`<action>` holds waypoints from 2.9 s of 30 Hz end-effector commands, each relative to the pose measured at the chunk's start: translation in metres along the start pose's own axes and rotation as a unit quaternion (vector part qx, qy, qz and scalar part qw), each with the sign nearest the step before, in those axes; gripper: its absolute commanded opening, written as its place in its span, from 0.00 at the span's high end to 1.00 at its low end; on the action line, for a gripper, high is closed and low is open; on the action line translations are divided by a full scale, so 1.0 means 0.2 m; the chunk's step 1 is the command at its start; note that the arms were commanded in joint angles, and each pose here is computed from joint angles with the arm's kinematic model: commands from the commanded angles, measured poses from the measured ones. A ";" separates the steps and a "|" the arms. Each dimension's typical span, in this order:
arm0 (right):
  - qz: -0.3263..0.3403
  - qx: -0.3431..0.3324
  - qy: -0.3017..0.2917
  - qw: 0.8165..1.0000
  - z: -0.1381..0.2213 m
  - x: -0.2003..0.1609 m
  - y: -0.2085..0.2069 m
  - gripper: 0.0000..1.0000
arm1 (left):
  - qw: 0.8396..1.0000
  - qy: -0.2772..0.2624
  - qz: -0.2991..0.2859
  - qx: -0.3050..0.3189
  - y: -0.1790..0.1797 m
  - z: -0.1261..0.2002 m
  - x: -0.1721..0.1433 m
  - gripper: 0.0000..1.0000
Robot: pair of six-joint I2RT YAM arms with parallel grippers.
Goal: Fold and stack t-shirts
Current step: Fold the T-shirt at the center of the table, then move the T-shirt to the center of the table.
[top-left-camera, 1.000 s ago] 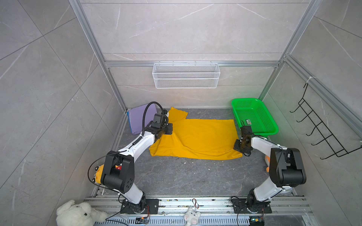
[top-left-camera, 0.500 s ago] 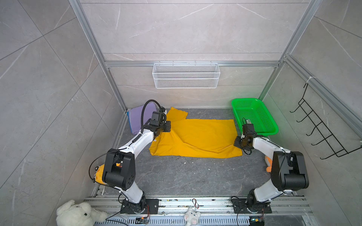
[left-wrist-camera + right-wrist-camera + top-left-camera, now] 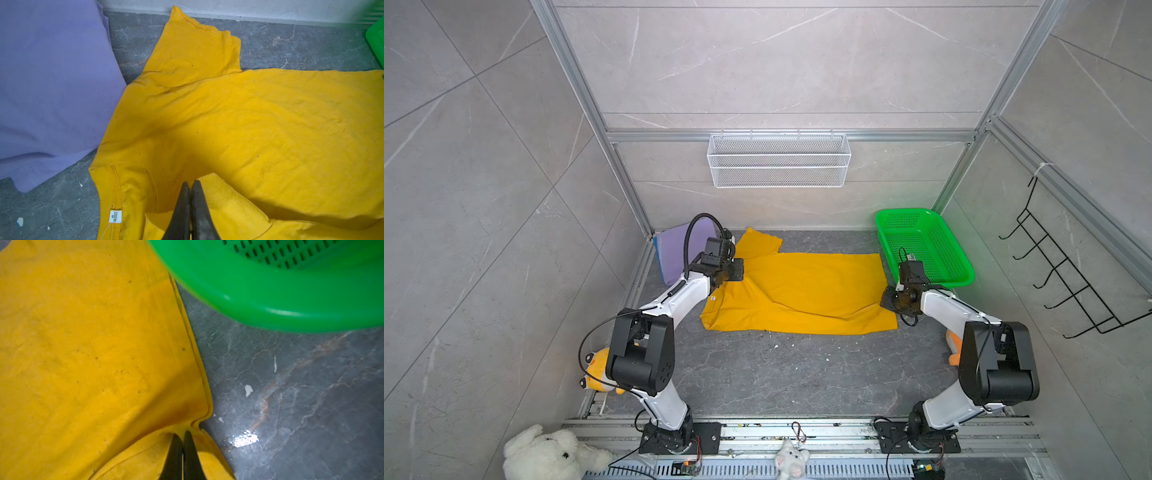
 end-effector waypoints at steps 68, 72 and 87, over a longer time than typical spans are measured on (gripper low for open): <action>0.158 0.018 0.140 0.977 0.34 -0.78 0.27 0.01 | 0.955 0.149 0.254 0.046 0.02 0.37 -1.00 0.10; 0.198 0.059 0.131 0.970 0.31 -0.66 0.47 0.01 | 0.975 0.093 0.200 -0.029 -0.05 0.42 -0.78 0.10; 0.193 -0.006 0.170 0.966 -0.04 -0.76 0.60 0.01 | 0.984 0.065 0.167 0.011 -0.04 0.32 -0.55 0.08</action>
Point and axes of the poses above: each gripper's point midway between its finger pads, its own z axis back along the fingers, its own y axis along the line the jaws close on, x = y × z, the point moved 10 cm from there along z, back along the fingers, and after that the axes turned 3 degrees about -z, right-handed, at the moved point
